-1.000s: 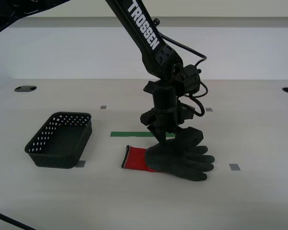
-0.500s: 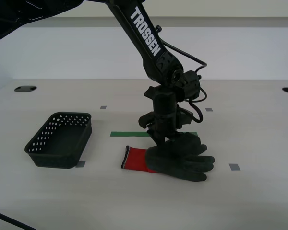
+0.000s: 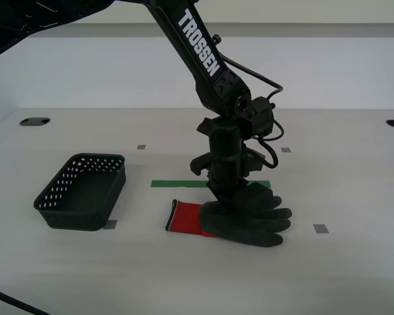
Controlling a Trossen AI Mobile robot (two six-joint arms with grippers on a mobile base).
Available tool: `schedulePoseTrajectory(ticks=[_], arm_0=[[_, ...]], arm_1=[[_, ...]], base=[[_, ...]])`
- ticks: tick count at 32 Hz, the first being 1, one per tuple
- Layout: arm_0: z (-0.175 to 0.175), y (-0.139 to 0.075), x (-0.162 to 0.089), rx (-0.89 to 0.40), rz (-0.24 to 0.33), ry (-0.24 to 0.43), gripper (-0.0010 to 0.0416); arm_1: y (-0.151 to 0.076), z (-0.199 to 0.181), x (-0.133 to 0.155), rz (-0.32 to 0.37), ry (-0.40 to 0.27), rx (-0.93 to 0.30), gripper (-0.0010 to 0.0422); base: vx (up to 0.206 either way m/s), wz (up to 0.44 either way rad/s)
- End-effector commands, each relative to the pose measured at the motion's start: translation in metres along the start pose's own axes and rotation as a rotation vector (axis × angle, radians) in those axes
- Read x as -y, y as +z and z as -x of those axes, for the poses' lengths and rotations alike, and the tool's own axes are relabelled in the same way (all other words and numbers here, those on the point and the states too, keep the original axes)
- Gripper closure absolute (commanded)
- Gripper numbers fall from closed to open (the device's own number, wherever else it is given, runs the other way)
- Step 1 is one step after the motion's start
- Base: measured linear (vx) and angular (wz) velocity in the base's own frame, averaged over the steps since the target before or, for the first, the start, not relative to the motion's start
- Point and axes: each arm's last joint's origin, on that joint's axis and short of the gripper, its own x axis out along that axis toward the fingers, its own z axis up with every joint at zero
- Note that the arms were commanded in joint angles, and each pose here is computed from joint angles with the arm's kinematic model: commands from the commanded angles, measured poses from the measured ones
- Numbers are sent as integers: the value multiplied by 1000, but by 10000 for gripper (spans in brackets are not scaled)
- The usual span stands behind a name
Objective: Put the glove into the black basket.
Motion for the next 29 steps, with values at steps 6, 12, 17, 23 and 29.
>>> schedulePoseTrajectory(ticks=[6,12,17,23,29], arm_0=[[0,0,0,2,0,0,405],[0,0,0,-4,0,0,405],[0,0,0,-4,0,0,405],[0,0,0,-5,0,0,405],[0,-1,0,-11,0,0,405]], arm_1=[[10,49,5,-19,2,29,414],[15,104,11,-30,1,68,414],[14,134,15,-32,3,79,414],[12,169,17,-50,7,109,413],[6,202,17,-56,11,129,413]], base=[[0,0],[0,0],[0,0],[0,0],[0,0]])
